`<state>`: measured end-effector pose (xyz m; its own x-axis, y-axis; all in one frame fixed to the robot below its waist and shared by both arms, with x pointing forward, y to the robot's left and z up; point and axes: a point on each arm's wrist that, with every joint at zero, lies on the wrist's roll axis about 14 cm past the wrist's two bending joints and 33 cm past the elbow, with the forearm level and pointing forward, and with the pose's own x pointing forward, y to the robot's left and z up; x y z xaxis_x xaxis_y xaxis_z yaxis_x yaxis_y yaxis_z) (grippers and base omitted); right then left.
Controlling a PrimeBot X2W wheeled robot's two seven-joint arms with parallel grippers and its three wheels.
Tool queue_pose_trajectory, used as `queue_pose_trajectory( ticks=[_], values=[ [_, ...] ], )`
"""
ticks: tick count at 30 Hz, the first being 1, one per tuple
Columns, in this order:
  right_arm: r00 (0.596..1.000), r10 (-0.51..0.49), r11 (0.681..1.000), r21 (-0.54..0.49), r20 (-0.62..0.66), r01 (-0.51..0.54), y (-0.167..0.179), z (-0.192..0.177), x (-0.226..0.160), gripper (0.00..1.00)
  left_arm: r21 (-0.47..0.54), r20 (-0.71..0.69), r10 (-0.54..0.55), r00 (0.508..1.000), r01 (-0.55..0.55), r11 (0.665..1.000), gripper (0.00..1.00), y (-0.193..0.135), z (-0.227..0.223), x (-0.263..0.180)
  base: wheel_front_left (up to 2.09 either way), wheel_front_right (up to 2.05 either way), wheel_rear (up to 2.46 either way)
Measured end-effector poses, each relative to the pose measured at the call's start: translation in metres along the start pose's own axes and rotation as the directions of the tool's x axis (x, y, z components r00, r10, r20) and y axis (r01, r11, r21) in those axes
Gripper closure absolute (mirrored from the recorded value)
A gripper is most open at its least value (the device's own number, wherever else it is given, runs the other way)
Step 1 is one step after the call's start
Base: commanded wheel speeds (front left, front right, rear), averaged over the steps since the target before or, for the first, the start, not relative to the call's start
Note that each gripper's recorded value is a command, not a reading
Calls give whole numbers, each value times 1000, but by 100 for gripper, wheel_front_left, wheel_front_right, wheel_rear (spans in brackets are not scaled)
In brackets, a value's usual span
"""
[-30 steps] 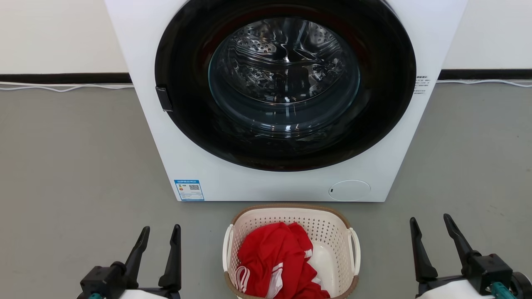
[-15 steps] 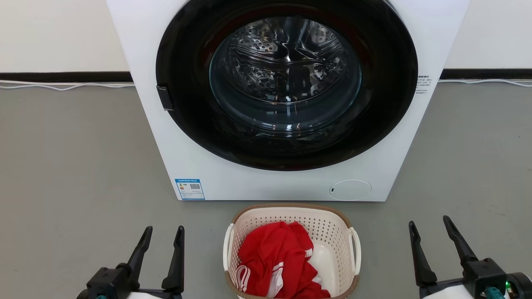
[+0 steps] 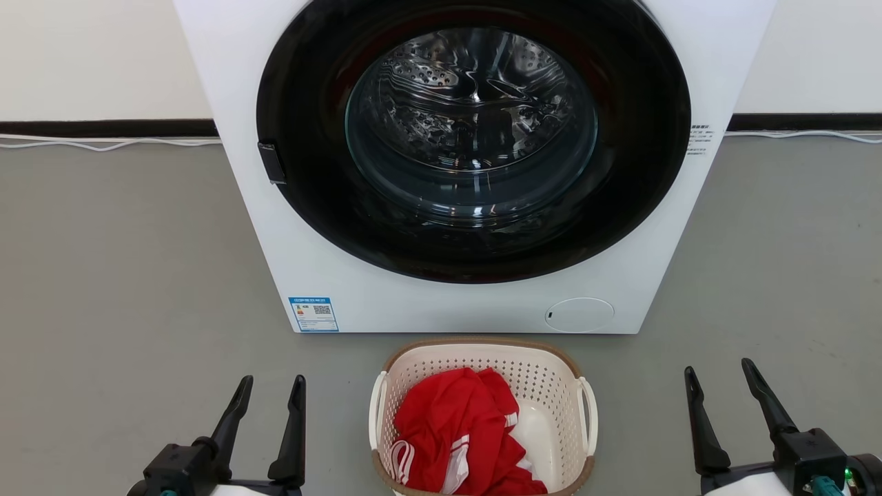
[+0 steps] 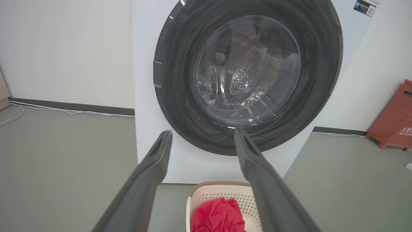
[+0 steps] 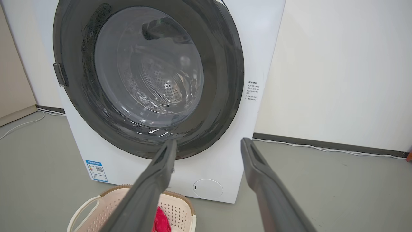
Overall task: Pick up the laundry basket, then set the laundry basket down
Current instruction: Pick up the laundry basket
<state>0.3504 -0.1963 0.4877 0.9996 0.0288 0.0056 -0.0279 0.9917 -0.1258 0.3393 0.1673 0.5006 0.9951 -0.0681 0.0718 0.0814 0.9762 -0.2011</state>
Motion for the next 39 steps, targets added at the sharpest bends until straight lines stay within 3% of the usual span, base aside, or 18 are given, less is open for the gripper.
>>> queue_pose_trajectory(
  ticks=[14,22,31,39],
  values=[
    [999,-13,1000,17,-35,13,-4,-11,4,0,-12,-27,13,1000,-14,1000,0,4,-9,2,0,0,0],
    [999,-6,1000,25,-41,7,-1,-15,31,0,-35,-46,21,999,-23,999,0,7,-16,20,0,0,0],
    [995,9,999,38,-101,-5,5,-38,60,0,-49,-116,0,993,-6,999,0,3,-43,48,0,0,0],
    [979,3,997,73,-205,13,5,-80,85,0,-61,-218,-18,976,5,998,0,1,-84,75,0,0,0]
  ],
)
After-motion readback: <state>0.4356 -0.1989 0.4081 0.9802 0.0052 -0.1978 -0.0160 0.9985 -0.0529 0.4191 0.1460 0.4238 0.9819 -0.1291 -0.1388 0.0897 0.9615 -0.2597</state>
